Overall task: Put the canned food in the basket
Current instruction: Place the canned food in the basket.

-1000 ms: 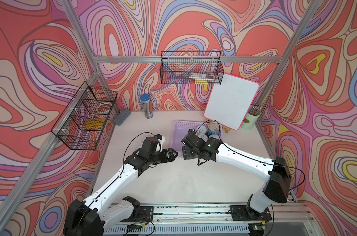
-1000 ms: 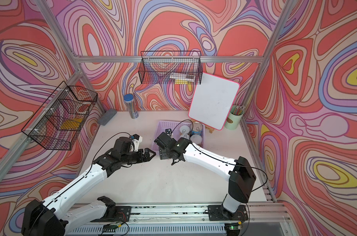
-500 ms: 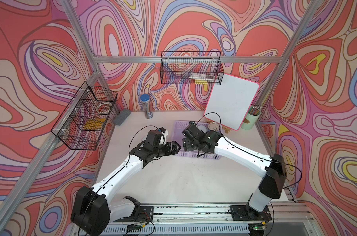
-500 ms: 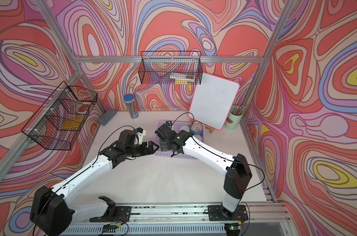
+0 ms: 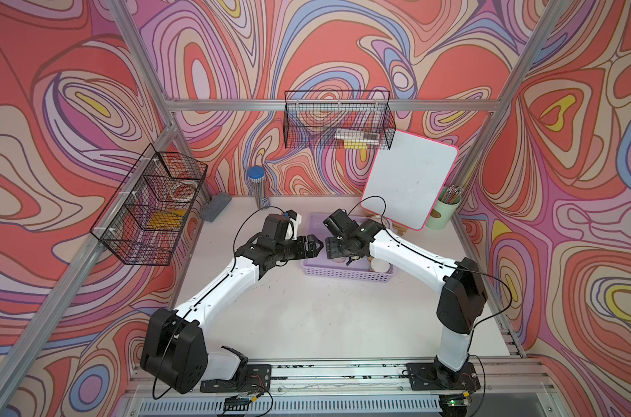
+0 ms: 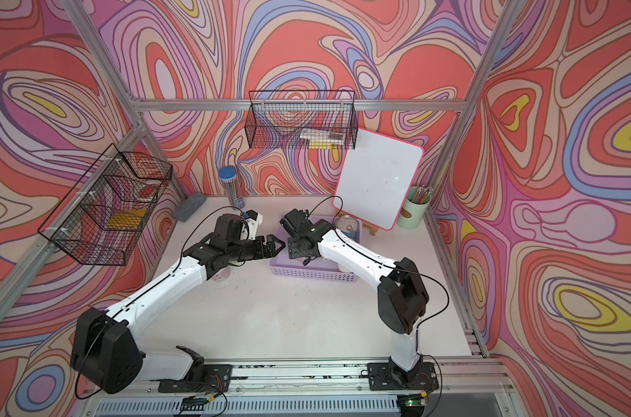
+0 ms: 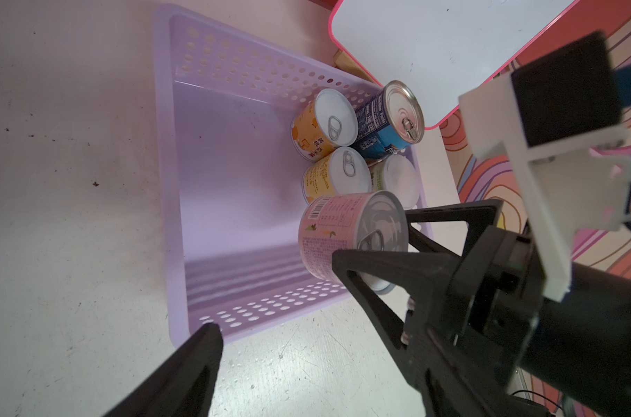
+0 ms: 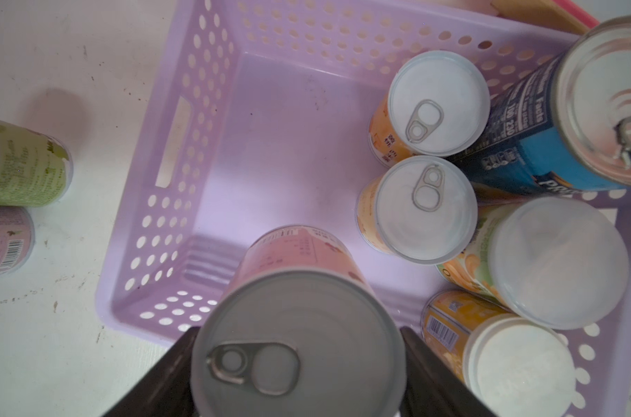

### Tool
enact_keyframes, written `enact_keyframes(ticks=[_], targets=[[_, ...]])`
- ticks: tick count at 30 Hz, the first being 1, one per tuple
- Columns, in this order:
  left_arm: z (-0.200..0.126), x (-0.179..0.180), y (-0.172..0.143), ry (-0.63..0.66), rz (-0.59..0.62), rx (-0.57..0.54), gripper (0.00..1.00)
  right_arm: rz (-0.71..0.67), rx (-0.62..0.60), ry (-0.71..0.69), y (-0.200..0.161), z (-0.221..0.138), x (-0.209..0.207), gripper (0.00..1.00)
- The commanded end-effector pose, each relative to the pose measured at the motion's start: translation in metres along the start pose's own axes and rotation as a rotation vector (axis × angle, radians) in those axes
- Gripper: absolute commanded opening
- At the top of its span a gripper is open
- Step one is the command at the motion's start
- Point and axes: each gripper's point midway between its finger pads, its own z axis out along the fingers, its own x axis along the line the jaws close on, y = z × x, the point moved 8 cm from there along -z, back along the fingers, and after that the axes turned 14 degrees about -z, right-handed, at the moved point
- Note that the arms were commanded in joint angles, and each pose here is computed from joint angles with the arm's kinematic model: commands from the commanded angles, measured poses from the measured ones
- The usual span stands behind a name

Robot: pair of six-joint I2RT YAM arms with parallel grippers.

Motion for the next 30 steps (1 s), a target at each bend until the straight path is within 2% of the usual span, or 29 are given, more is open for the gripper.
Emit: enact_keyframes(ticks=[1, 22, 30], targets=[[0.0, 0.003, 0.002, 0.035, 0.032, -0.005, 0.88, 0.029, -0.023, 0.009, 0.007, -0.003, 0.0, 0.09], [0.0, 0.024, -0.035, 0.077, 0.04, 0.007, 0.88, 0.096, 0.091, -0.002, -0.004, 0.043, -0.004, 0.11], [0.007, 0.022, -0.035, 0.065, 0.046, 0.008, 0.88, 0.107, 0.125, -0.06, -0.015, 0.043, -0.013, 0.13]])
